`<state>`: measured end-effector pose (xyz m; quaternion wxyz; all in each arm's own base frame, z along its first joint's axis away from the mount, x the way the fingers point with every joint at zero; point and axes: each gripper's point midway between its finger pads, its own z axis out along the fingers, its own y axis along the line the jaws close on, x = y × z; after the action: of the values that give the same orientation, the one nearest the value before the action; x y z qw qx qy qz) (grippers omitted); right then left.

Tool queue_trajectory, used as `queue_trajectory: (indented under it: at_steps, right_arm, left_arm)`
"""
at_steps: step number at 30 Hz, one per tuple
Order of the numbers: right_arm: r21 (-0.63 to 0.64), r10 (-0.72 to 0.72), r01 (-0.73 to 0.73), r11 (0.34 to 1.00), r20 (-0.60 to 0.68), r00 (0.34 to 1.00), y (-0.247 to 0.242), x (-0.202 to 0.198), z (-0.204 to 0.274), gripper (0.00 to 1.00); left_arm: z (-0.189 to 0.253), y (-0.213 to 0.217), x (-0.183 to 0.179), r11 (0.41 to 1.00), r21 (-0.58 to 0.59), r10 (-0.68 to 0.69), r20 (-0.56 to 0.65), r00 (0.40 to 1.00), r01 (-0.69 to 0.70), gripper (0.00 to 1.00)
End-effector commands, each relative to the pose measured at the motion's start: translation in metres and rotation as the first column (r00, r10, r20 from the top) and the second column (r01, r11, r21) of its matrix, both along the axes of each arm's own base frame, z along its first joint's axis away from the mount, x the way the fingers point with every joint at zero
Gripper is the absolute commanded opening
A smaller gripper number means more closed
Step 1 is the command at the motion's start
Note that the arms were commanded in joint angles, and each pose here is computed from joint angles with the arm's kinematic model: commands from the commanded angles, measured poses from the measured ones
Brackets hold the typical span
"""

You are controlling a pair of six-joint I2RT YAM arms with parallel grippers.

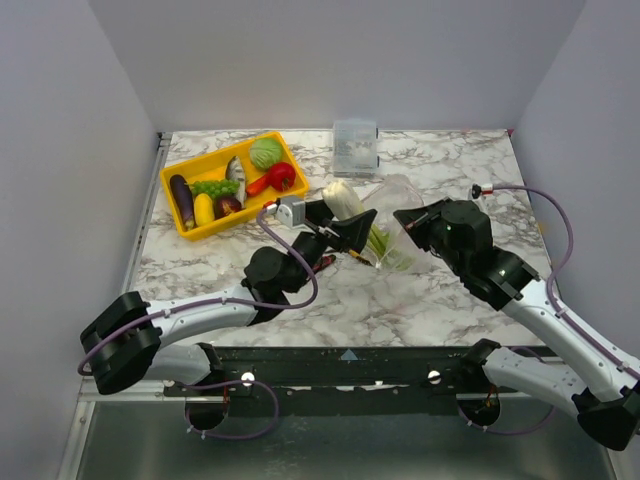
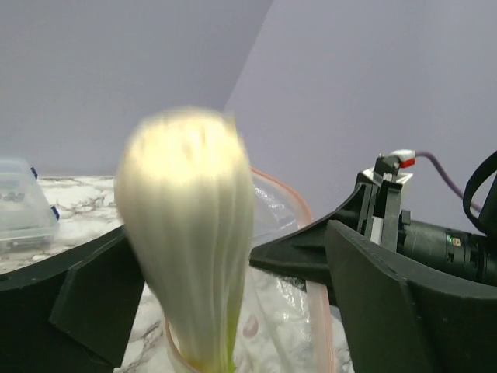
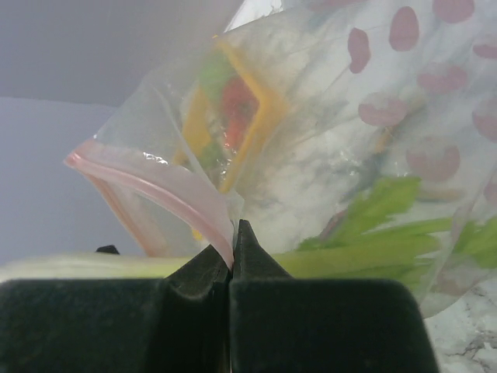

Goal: Place the food in the zip-top bag and seal the zipper
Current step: Place the fake vegetable in the zipper food storage bag.

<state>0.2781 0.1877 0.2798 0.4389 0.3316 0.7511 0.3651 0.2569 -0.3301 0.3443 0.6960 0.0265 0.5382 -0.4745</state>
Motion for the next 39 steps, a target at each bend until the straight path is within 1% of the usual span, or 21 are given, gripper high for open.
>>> queue_trajectory:
  at_steps: [1,3,6,8,9,11,13,15,17,18,19,20,21,23,24,27,28,31,33,36,39]
  right_arm:
    - [-0.06,-0.034,0.039,0.997,0.073,0.997,-0.011,0.008,0.004,0.0]
    - [-0.059,-0.034,0.039,0.998,0.078,0.996,-0.01,0.009,0.002,0.0]
    - [-0.061,-0.025,0.03,0.998,0.077,0.997,-0.007,0.01,0.001,0.0]
    - [-0.071,-0.02,0.025,0.997,0.072,0.997,-0.006,0.011,0.001,0.0]
    - [-0.082,-0.017,0.022,0.996,0.071,0.997,-0.006,0.012,0.002,0.0]
    - [-0.112,-0.011,0.017,0.994,0.06,0.998,-0.006,0.013,0.0,0.0]
    - [-0.148,-0.006,0.012,0.989,0.043,0.999,-0.007,0.013,-0.005,0.0]
    - [-0.169,-0.01,0.016,0.985,0.036,0.999,-0.01,0.013,-0.008,0.0]
    - [-0.175,-0.018,0.025,0.984,0.041,0.999,-0.013,0.012,-0.008,0.0]
    - [-0.177,-0.018,0.025,0.984,0.045,0.999,-0.013,0.012,-0.006,0.0]
    - [-0.179,-0.014,0.023,0.984,0.052,0.999,-0.013,0.012,-0.003,0.0]
    - [-0.18,-0.008,0.018,0.984,0.057,0.998,-0.012,0.012,-0.001,0.0]
    - [-0.18,-0.005,0.016,0.983,0.06,0.998,-0.012,0.012,0.001,0.0]
    - [-0.179,0.001,0.01,0.984,0.064,0.998,-0.011,0.012,0.004,0.0]
    - [-0.178,0.004,0.008,0.984,0.065,0.998,-0.01,0.012,0.005,0.0]
    - [-0.172,0.007,0.004,0.985,0.063,0.998,-0.009,0.012,0.007,0.0]
    - [-0.169,0.009,0.001,0.986,0.061,0.998,-0.008,0.012,0.006,0.0]
    - [-0.165,0.013,-0.003,0.986,0.06,0.998,-0.006,0.012,0.006,0.0]
    - [-0.163,0.013,-0.003,0.987,0.059,0.998,-0.007,0.012,0.006,0.0]
    - [-0.159,0.007,0.003,0.987,0.065,0.998,-0.009,0.011,0.007,0.0]
    - [-0.157,0.006,0.006,0.988,0.071,0.997,-0.009,0.01,0.01,0.0]
  left_arm:
    - [-0.033,0.0,-0.004,0.986,0.166,0.005,0.0,1.0,-0.005,0.84]
    - [-0.031,0.0,-0.003,0.984,0.179,0.014,0.011,1.0,-0.016,0.83]
    - [-0.027,0.0,-0.005,0.987,0.161,0.001,-0.005,1.0,0.0,0.93]
    - [-0.027,-0.001,-0.008,0.986,0.165,-0.02,-0.033,0.999,0.026,0.95]
    - [-0.026,-0.002,-0.01,0.982,0.185,-0.033,-0.056,0.998,0.043,0.94]
    - [-0.028,-0.007,-0.014,0.959,0.263,-0.063,-0.154,0.986,0.102,0.94]
    - [-0.034,-0.008,-0.022,0.915,0.367,-0.079,-0.248,0.965,0.169,0.94]
    - [-0.038,-0.003,-0.03,0.884,0.416,-0.089,-0.293,0.952,0.211,0.94]
    - [-0.044,0.006,-0.037,0.867,0.433,-0.104,-0.323,0.941,0.244,0.94]
    - [-0.051,0.012,-0.039,0.863,0.438,-0.104,-0.338,0.935,0.254,0.95]
    - [-0.054,0.02,-0.04,0.864,0.428,-0.11,-0.352,0.93,0.264,0.98]
    - [-0.061,0.023,-0.045,0.855,0.414,-0.155,-0.374,0.914,0.314,0.99]
    - [-0.069,0.028,-0.044,0.849,0.386,-0.19,-0.414,0.89,0.361,0.99]
    - [-0.08,0.038,-0.042,0.856,0.289,-0.237,-0.516,0.823,0.428,0.98]
    - [-0.086,0.04,-0.044,0.85,0.257,-0.264,-0.548,0.793,0.46,0.98]
    - [-0.098,0.036,-0.058,0.806,0.231,-0.34,-0.575,0.745,0.546,0.98]
    - [-0.099,0.034,-0.061,0.799,0.208,-0.363,-0.581,0.729,0.564,0.98]
    - [-0.104,0.028,-0.068,0.787,0.142,-0.413,-0.603,0.683,0.601,0.97]
    - [-0.108,0.023,-0.069,0.779,0.102,-0.439,-0.615,0.655,0.618,0.95]
    - [-0.118,0.015,-0.062,0.788,0.046,-0.447,-0.641,0.623,0.613,0.9]
    - [-0.131,0.005,-0.055,0.792,0.005,-0.454,-0.663,0.595,0.611,0.88]
